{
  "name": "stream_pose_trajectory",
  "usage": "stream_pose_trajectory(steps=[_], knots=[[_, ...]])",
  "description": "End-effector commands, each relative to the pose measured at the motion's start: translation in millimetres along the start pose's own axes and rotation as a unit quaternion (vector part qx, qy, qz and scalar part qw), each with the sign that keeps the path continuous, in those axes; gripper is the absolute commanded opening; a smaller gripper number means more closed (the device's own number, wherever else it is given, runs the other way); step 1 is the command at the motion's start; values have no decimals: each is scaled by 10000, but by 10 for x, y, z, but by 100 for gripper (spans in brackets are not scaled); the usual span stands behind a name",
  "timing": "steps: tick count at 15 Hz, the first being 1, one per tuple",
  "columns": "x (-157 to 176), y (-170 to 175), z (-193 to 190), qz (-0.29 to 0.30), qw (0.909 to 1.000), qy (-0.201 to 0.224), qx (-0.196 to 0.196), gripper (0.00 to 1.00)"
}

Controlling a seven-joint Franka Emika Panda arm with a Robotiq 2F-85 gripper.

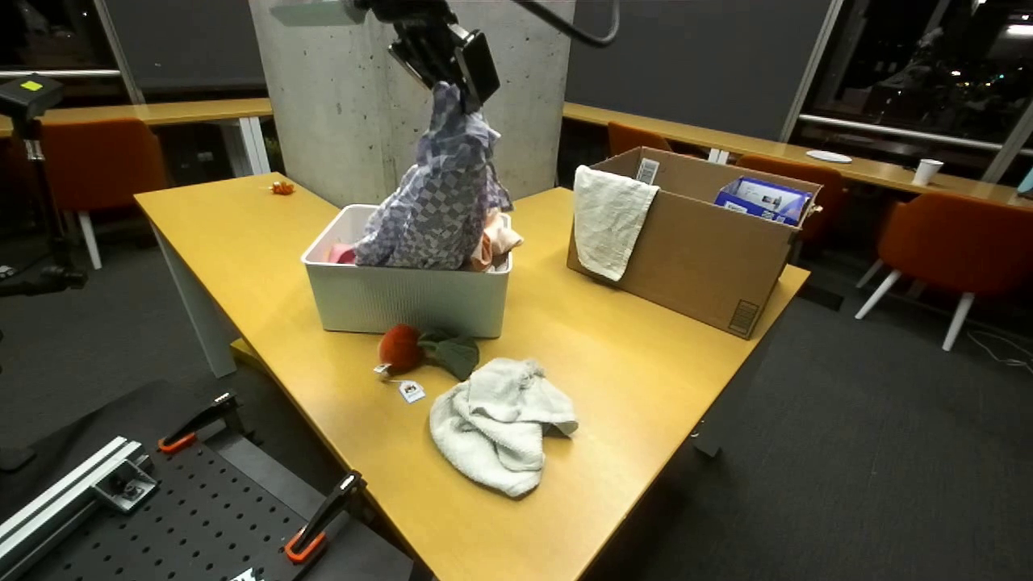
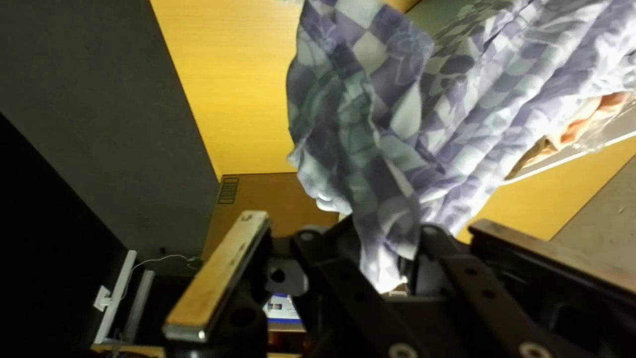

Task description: Put the pink shirt in the basket, then remove the white towel, the turnip plushie and the purple shirt from the basket

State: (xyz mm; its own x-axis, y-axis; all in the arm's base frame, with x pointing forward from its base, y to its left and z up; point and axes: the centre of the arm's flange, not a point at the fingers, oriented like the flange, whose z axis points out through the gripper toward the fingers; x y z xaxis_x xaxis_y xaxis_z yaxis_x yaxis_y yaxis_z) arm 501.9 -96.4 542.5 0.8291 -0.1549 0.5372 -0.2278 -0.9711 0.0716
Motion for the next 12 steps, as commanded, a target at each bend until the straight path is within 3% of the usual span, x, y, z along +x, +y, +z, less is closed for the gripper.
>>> stream_pose_trajectory(steps=[1,12], knots=[[-69,454,-323,392,9991,154,-23,2],[-164,937,-979,938,9940,553,-112,2]])
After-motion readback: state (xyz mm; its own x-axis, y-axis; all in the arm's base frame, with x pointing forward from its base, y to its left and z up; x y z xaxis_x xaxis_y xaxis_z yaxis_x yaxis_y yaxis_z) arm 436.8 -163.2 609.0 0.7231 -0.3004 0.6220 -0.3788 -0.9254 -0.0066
